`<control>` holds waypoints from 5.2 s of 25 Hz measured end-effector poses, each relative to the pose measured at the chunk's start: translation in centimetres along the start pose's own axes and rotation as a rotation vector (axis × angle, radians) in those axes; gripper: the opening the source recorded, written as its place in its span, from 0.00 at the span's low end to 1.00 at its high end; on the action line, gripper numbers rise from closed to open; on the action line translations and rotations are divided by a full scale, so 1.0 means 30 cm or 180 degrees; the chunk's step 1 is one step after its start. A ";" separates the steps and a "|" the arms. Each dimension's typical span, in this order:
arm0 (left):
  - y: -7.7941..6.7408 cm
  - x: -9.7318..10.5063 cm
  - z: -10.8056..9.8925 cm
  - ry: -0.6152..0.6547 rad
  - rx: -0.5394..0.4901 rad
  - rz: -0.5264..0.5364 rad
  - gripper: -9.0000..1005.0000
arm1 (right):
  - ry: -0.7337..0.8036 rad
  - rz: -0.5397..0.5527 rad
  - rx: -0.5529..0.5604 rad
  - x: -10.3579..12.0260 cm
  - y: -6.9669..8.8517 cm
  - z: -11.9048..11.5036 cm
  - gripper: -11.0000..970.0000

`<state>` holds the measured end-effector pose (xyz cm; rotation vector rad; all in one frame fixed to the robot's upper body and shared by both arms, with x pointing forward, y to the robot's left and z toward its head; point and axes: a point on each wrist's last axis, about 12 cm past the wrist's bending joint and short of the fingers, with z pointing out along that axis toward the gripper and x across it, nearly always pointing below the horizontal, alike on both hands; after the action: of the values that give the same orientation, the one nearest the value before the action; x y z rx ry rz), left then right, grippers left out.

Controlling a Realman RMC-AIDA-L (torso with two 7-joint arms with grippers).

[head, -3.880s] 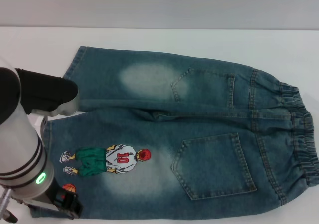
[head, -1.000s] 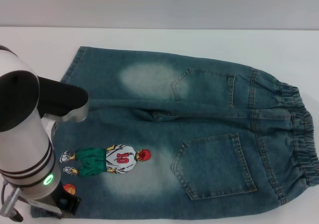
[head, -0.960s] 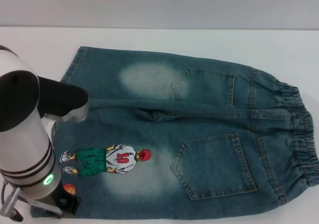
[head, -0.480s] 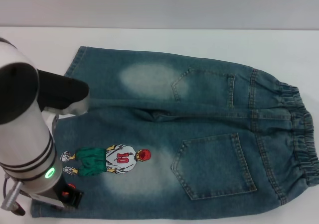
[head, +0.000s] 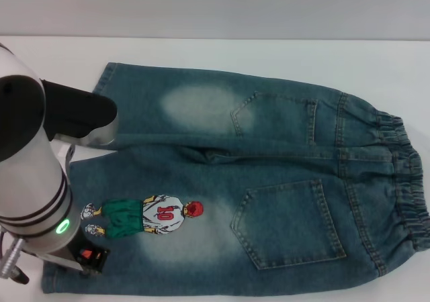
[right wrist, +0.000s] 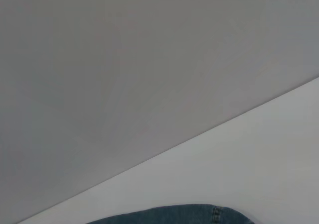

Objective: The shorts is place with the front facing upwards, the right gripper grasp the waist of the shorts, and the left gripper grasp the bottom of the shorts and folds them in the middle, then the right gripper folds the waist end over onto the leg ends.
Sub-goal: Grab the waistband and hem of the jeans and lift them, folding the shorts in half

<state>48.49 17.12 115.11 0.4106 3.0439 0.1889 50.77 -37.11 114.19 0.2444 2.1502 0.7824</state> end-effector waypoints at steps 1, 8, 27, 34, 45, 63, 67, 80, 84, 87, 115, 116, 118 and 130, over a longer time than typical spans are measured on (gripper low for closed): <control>0.002 0.000 0.000 0.0001 0.0000 -0.0008 0.18 | -0.0001 0.0001 0.0000 0.000 0.000 0.000 0.78; 0.022 0.000 0.003 0.0020 -0.0095 -0.0048 0.47 | -0.0025 -0.0001 0.0018 -0.005 -0.005 -0.006 0.78; 0.022 0.023 0.056 0.0268 -0.0094 -0.0116 0.78 | -0.0036 -0.0015 -0.0007 -0.013 0.002 -0.001 0.78; 0.019 0.019 0.073 0.0285 -0.0046 -0.0118 0.77 | -0.0030 -0.0021 -0.0008 -0.013 0.003 -0.002 0.78; 0.013 0.014 0.079 0.0281 -0.0014 -0.0101 0.77 | -0.0012 -0.0034 -0.0018 -0.014 0.006 0.001 0.78; 0.021 -0.003 0.074 0.0291 -0.0121 -0.0113 0.77 | -0.0011 -0.0028 -0.0018 -0.013 0.005 0.002 0.78; 0.028 -0.002 0.088 0.0348 -0.0169 -0.0132 0.77 | -0.0011 -0.0025 -0.0015 -0.013 0.004 0.001 0.78; 0.016 -0.004 0.092 0.0344 -0.0077 -0.0089 0.77 | -0.0013 -0.0036 -0.0021 -0.015 0.006 0.003 0.78; 0.009 -0.004 0.092 0.0346 -0.0021 -0.0075 0.77 | -0.0013 -0.0037 -0.0022 -0.015 0.007 0.003 0.78; 0.009 -0.004 0.092 0.0344 -0.0015 -0.0073 0.77 | -0.0013 -0.0037 -0.0021 -0.015 0.006 0.003 0.78; -0.006 -0.023 0.072 0.0405 -0.0135 0.0106 0.51 | -0.0026 -0.0037 -0.0020 -0.018 0.005 0.000 0.78; -0.006 -0.023 0.073 0.0409 -0.0136 0.0105 0.43 | -0.0025 -0.0037 -0.0020 -0.018 0.005 0.000 0.78; -0.004 -0.023 0.074 0.0411 -0.0138 0.0101 0.37 | -0.0025 -0.0036 -0.0020 -0.018 0.005 0.000 0.78; -0.011 -0.030 0.061 0.0390 -0.0154 0.0144 0.01 | -0.0027 -0.0042 -0.0027 -0.021 0.008 0.003 0.78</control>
<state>49.42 16.77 113.30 0.4820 3.1439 0.3006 51.21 -37.15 114.69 0.2284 2.1380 0.7813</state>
